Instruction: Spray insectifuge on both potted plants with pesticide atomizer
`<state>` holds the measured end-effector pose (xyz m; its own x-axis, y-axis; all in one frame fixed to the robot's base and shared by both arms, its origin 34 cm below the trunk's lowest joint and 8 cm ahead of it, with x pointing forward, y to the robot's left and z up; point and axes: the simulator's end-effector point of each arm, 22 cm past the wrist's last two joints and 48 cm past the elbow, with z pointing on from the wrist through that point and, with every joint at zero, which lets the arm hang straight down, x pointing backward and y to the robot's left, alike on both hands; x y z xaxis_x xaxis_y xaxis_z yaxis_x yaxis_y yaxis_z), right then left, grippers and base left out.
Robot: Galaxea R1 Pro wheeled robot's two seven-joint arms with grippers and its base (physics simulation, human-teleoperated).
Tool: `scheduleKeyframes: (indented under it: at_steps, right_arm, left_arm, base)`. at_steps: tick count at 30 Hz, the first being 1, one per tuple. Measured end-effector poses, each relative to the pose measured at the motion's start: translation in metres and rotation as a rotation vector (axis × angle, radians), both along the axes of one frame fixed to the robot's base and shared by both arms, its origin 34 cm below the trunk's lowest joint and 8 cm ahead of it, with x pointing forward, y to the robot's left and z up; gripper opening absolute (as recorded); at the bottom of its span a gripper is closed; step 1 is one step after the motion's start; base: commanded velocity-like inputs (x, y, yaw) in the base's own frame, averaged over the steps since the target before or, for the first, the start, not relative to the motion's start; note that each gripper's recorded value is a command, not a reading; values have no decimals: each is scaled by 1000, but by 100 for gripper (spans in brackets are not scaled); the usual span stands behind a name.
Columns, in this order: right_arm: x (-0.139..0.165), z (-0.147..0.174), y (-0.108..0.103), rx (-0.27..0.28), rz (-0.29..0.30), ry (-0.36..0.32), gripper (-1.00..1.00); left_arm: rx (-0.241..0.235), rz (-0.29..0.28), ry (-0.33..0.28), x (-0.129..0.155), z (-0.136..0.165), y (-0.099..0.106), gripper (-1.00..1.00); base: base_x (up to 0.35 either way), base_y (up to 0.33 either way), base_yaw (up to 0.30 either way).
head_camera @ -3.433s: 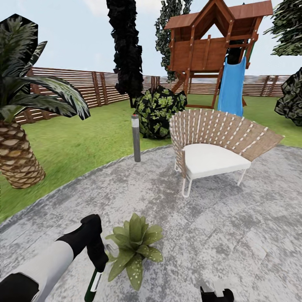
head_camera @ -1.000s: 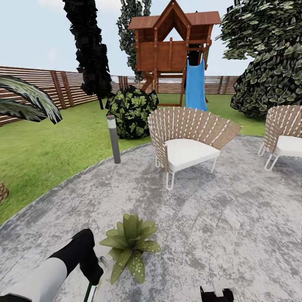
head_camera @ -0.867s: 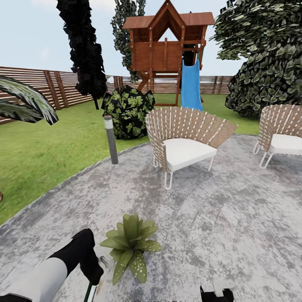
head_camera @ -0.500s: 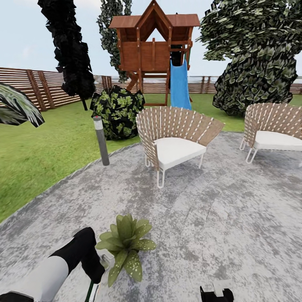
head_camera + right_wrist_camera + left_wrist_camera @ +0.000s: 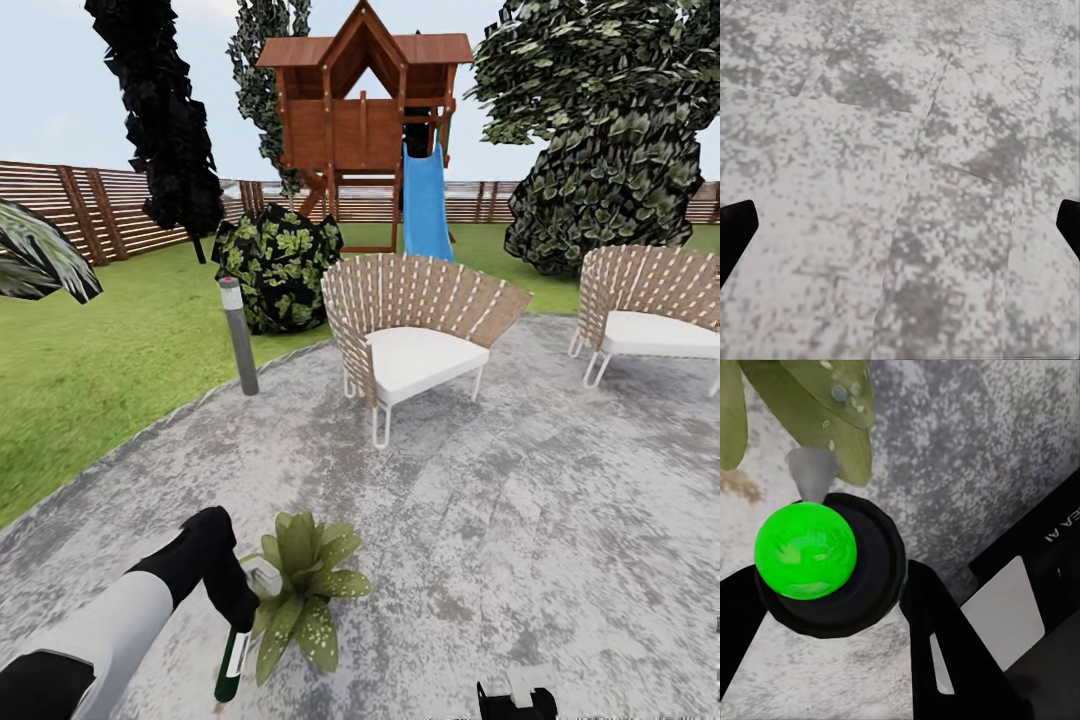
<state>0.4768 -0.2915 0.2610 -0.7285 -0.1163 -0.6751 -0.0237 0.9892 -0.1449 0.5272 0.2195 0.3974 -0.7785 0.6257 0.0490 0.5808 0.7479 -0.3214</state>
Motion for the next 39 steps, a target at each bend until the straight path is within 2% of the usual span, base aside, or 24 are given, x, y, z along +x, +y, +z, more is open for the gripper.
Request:
scheduleKeyframes:
  at_steps: [7,13,24,30,32,35,39]
  right_arm:
    - [0,0,0,0,0,0,100]
    - [0,0,0,0,1,0,100]
    - [0,0,0,0,1,1,100]
    - [0,0,0,0,1,0,100]
    - [0,0,0,0,0,0,100]
    - [0,0,0,0,0,0,100]
    - [0,0,0,0,0,0,100]
  left_arm:
    - [3,0,4,-2,-2,0,-100]
    - [4,2,4,-3,-2,1,-100]
    - [12,2,11,-6,-6,5,-100]
    - [22,6,22,-12,-10,11,-100]
    - [40,7,31,-22,-19,17,-100]
    - [100,16,14,-30,-35,36,-100]
    - [108,20,-1,-28,-36,36,-100]
  base:
    - [-76,246,-233]
    - [-39,27,-16]
    - [-278,117,0]
    - [-60,51,0]
    - [-3,2,-22]
    - [0,0,-212]
    - [0,15,-253]
